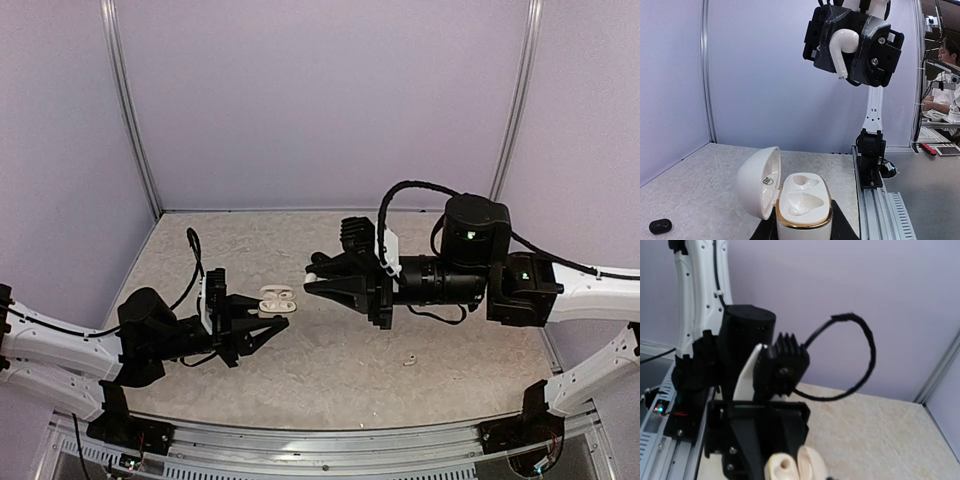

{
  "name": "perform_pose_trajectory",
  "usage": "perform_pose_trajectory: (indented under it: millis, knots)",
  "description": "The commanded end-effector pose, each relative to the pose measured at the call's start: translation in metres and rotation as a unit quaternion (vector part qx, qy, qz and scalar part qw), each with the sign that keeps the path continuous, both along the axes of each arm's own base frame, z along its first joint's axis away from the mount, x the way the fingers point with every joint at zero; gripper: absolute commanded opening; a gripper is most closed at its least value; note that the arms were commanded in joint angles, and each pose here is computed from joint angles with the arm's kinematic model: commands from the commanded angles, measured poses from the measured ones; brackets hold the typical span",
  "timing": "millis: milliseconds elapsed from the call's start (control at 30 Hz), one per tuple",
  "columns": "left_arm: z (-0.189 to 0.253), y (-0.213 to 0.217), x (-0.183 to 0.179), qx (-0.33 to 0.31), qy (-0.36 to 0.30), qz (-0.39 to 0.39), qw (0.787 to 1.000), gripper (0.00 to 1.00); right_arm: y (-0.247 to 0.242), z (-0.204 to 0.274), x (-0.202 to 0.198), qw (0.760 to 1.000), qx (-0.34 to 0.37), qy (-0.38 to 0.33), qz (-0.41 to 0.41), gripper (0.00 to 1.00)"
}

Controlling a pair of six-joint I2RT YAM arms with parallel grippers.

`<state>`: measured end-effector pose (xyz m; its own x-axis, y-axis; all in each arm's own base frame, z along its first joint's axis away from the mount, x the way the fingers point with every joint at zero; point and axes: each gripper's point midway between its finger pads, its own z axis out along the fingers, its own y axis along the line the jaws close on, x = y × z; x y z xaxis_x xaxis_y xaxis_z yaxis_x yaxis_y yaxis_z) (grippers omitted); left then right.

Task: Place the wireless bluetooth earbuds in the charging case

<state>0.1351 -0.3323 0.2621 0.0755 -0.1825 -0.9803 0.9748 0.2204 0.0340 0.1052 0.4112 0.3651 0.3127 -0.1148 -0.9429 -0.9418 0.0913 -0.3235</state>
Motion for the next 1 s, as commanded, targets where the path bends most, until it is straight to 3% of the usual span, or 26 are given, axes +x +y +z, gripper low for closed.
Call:
perform_pose_trajectory:
  millis: [0, 967]
  knots:
    - [0.024, -0.002, -0.005, -0.032, -0.024, -0.014, 0.999, 0.09, 0.012, 0.002, -0.009, 1.0, 0.016, -0.01, 0.018, 0.12]
    - [0.043, -0.001, -0.019, -0.057, -0.028, -0.048, 0.997, 0.09, 0.033, -0.034, -0.001, 1.0, -0.004, -0.023, 0.0, 0.12]
